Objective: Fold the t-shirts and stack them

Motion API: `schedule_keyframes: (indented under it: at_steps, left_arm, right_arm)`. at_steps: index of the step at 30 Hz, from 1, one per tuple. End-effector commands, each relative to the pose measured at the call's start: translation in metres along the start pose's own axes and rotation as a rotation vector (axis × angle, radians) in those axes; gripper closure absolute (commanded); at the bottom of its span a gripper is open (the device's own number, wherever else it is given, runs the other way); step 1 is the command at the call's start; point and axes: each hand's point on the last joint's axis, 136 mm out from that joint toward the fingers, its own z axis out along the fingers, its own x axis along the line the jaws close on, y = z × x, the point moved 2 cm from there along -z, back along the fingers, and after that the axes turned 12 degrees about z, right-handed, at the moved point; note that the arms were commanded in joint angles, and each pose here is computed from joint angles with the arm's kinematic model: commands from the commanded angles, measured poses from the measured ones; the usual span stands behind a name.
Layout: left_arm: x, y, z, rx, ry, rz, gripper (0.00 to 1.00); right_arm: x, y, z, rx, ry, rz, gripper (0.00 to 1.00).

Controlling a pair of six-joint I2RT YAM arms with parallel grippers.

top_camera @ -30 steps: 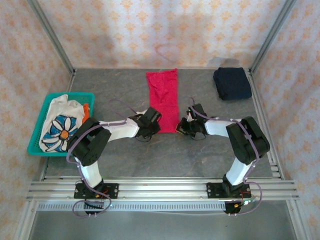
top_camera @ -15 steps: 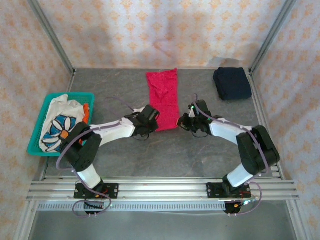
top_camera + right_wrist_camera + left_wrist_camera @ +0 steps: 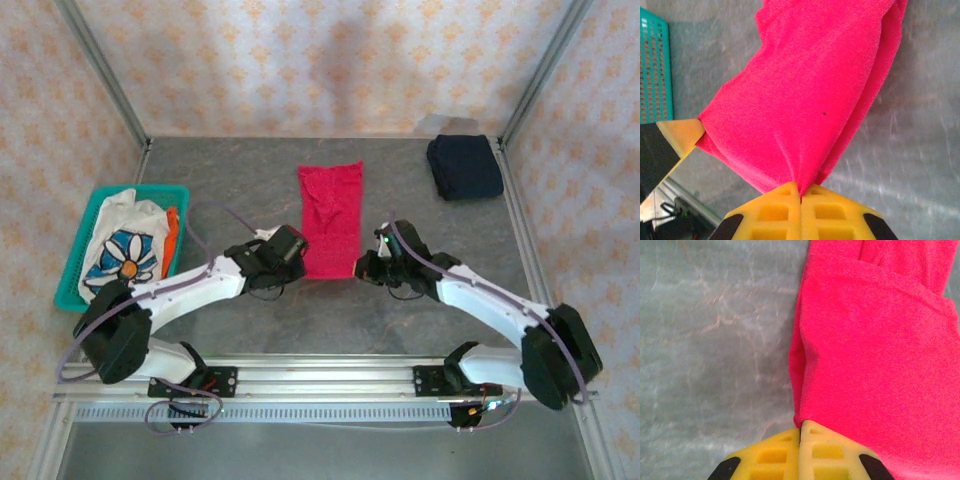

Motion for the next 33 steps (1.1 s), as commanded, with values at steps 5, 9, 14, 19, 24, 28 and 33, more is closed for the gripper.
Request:
schedule_keyframes:
  at_steps: [5, 9, 14, 19, 24, 28, 33]
  left_arm:
    - [0.025, -0.029, -0.032, 0.022, 0.092, -0.011, 1.00]
    - [0.020, -0.027, -0.053, -0.005, 0.057, -0.029, 1.00]
    - [0.011, 0.000, -0.078, -0.103, 0.052, 0.015, 1.00]
    - [-0.012, 0.049, -0.084, -0.204, 0.073, 0.102, 1.00]
    - [-0.034, 0.090, -0.076, -0.260, 0.070, 0.137, 1.00]
    - [-0.042, 0.116, -0.068, -0.287, 0.077, 0.150, 1.00]
    - [-0.047, 0.127, -0.052, -0.248, 0.069, 0.149, 1.00]
  right_arm:
    - [-0.012, -0.037, -0.030, 0.018, -0.062, 0.055, 1.00]
    - [0.006, -0.038, -0.050, -0.001, -0.034, 0.028, 1.00]
    - [0.028, -0.020, -0.068, -0.092, -0.025, -0.063, 1.00]
    - [0.047, 0.011, -0.063, -0.148, -0.048, -0.153, 1.00]
    - [0.062, 0.050, -0.057, -0.194, -0.024, -0.187, 1.00]
    - [0.068, 0.083, -0.050, -0.216, -0.019, -0.202, 1.00]
    - [0.066, 0.103, -0.041, -0.198, -0.028, -0.194, 1.00]
